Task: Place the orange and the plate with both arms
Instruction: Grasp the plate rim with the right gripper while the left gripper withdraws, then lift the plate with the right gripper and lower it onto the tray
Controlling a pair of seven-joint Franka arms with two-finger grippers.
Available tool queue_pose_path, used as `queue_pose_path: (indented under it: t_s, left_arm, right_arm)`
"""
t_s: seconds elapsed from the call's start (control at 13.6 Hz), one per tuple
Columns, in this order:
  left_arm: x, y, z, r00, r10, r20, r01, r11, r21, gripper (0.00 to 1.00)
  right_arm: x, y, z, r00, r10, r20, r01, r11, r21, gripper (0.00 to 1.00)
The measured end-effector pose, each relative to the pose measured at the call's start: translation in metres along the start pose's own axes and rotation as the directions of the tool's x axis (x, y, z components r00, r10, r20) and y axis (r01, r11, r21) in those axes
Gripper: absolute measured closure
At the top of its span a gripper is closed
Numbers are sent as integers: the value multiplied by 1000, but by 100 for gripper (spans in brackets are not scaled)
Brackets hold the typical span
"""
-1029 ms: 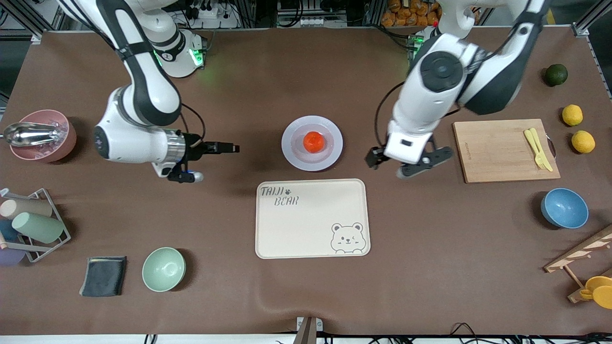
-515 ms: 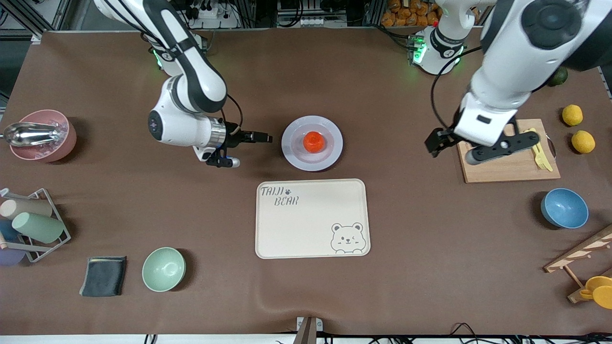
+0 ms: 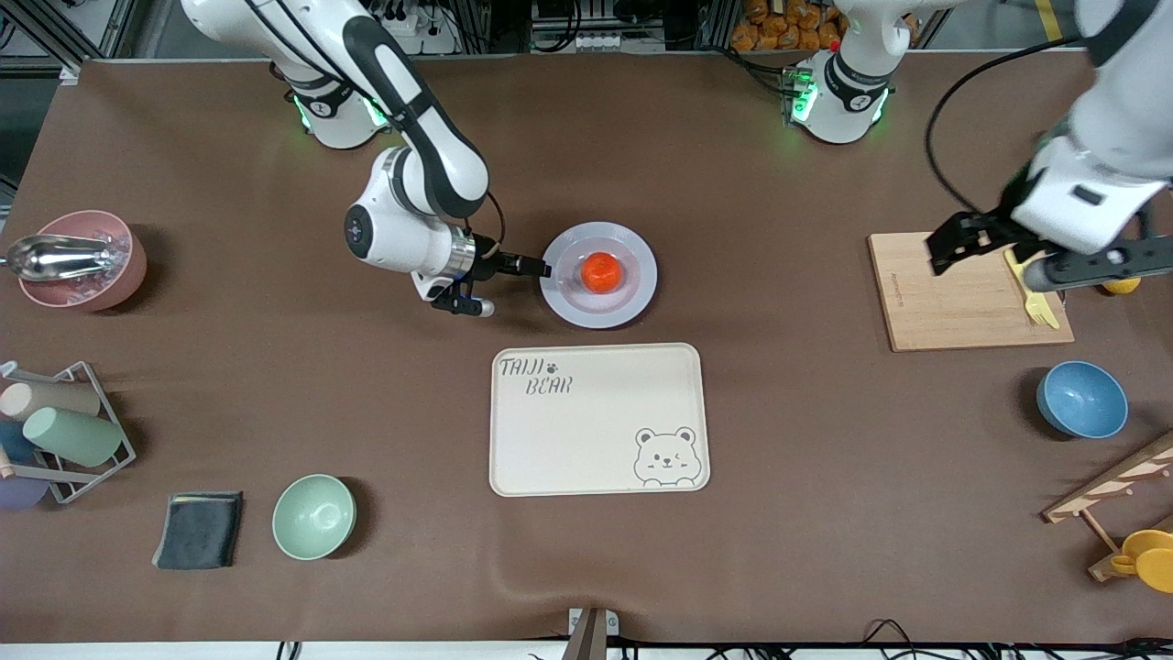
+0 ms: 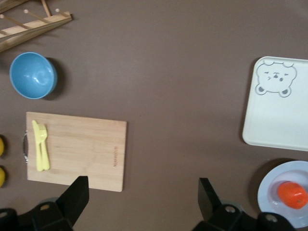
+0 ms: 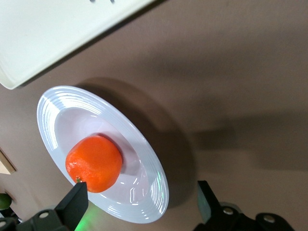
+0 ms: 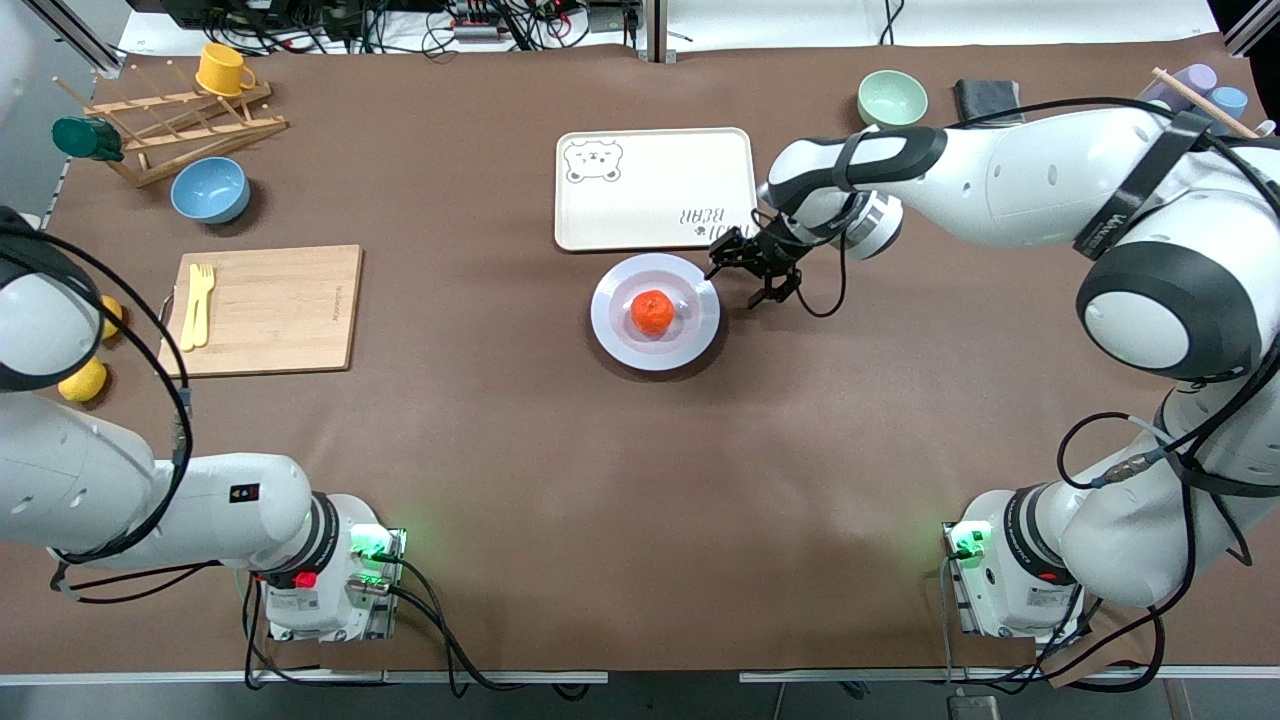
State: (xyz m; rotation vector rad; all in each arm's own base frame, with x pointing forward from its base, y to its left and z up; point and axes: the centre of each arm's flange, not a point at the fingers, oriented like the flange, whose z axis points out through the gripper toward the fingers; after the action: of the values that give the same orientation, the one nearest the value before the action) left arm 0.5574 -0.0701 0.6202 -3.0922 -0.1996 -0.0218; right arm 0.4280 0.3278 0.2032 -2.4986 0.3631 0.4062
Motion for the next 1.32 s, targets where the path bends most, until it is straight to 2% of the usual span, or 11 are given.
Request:
queue_pose_path:
  t_s: [0.22,0.59,1.03,1.32]
  left_arm:
    - [-1,-31,-7,1000,-17,7,17,1000,-10,0]
    - [-4,-31,-4,999,-17,40,17,1000,-3,0]
    - [-6,-25,-3,999,-4,46,5,1000,-4,0]
    - [-11,-26,5,995,-4,96,3,1000,8,0]
  right_arm:
    - [0,7,11,1000,17,8,-18,998,61,0]
    - [-3,17,32,998,54,17,-56,989,134,0]
    - [-13,17,51,997,74,-4,-73,990,122,0]
    - [-17,16,65,993,115,-12,-111,980,167,0]
